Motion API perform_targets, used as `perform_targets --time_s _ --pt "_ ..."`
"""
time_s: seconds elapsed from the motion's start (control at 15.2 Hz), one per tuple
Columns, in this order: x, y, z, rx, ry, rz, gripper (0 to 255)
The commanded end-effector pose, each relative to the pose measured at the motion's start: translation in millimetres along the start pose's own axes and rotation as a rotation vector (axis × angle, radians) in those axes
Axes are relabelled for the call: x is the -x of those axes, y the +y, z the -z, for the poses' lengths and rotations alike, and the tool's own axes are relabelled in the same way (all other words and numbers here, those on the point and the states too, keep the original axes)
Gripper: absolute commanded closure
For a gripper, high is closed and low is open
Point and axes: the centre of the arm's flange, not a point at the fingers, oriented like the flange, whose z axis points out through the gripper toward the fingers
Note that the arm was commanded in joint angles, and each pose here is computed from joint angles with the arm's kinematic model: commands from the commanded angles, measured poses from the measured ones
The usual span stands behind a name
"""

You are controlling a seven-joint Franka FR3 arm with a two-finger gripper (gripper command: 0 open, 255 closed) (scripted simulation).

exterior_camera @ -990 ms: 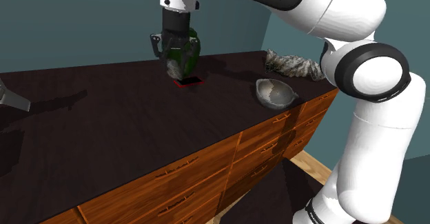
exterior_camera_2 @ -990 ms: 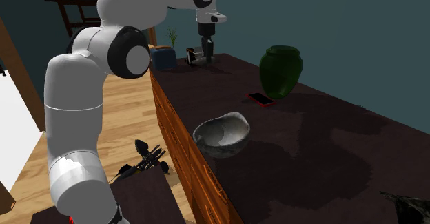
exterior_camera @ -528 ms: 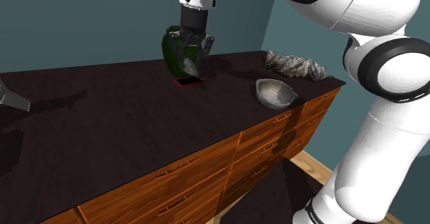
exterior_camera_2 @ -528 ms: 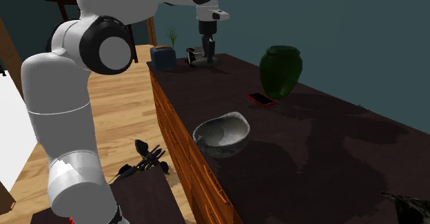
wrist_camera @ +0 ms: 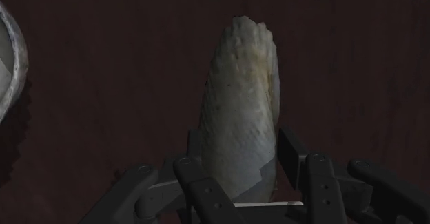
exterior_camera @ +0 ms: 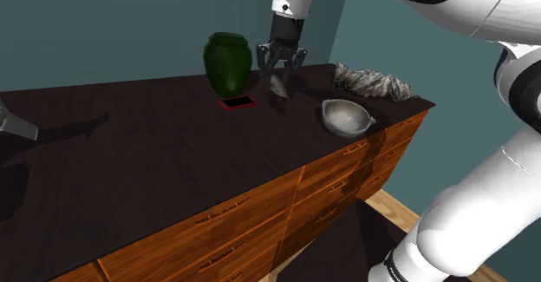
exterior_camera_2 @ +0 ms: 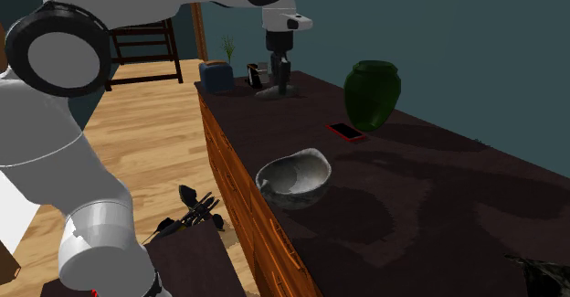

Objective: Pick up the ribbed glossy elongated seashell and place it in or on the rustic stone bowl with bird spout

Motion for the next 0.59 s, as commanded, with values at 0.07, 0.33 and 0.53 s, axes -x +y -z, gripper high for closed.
perform_targets --time_s 0.07,0.33,0.53 --pt "5 40 3 -0.001 -0.001 0.002 255" --pt "12 92 5 -0.001 -0.001 0.002 255" --pt "16 131 7 -0.001 -0.001 0.002 255"
